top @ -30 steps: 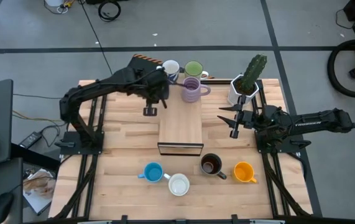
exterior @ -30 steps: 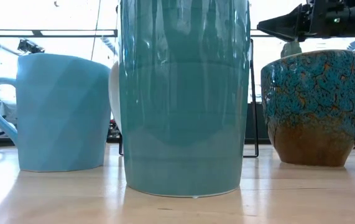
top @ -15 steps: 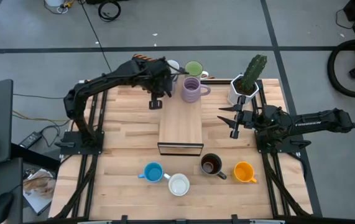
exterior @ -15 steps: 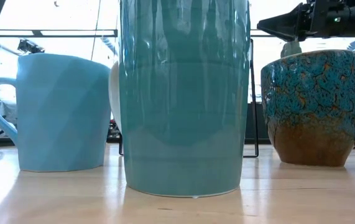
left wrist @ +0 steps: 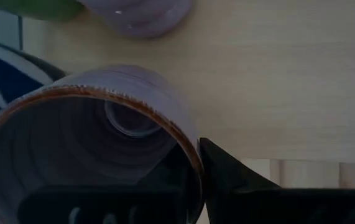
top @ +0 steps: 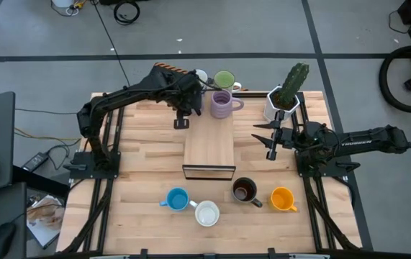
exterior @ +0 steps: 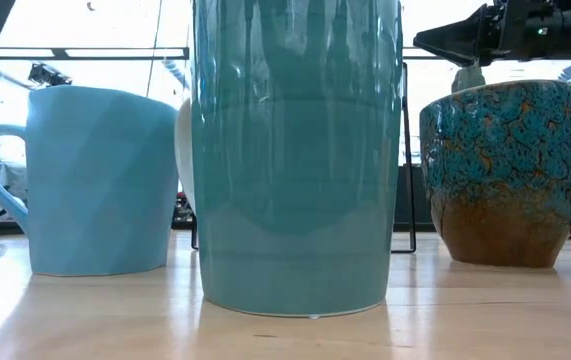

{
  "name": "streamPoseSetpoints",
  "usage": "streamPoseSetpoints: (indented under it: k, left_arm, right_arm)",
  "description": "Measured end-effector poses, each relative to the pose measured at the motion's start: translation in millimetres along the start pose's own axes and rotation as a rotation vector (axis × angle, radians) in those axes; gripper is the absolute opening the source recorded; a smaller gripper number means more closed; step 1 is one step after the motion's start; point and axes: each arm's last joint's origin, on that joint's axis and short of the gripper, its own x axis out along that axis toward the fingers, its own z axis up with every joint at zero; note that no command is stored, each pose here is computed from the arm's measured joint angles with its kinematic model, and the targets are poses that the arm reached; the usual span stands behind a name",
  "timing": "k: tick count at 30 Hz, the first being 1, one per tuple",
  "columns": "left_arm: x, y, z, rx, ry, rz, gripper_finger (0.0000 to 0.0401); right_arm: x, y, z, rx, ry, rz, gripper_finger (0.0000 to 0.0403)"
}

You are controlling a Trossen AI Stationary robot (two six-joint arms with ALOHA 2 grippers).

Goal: Place coffee mugs
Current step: Put the purple mug on the shelf

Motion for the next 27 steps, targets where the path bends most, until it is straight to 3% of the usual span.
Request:
streamPoseSetpoints:
  k: [10,15,21,27]
  left_arm:
    - [1.9,-1.6,2.7,0.011,0.001,0.019,0.004]
    - [2.5,-1.9,5.2,0.018,-0.014,0.035,0.0078]
    - [2.4,-4.5,8.0,0.056,0.016,0.128,0.0132]
    - [0.6,-3.3,7.6,0.07,0.026,0.163,0.0152]
  right_arm:
    - [0.0,0.0,-0.1,0.003,0.001,0.001,0.0158]
    - [0.0,0.0,-0.1,0.003,0.001,0.001,0.0158]
    - [0.0,0.2,-0.6,0.002,0.006,0.003,0.0158]
    - [0.0,0.2,-0.6,0.002,0.006,0.002,0.0158]
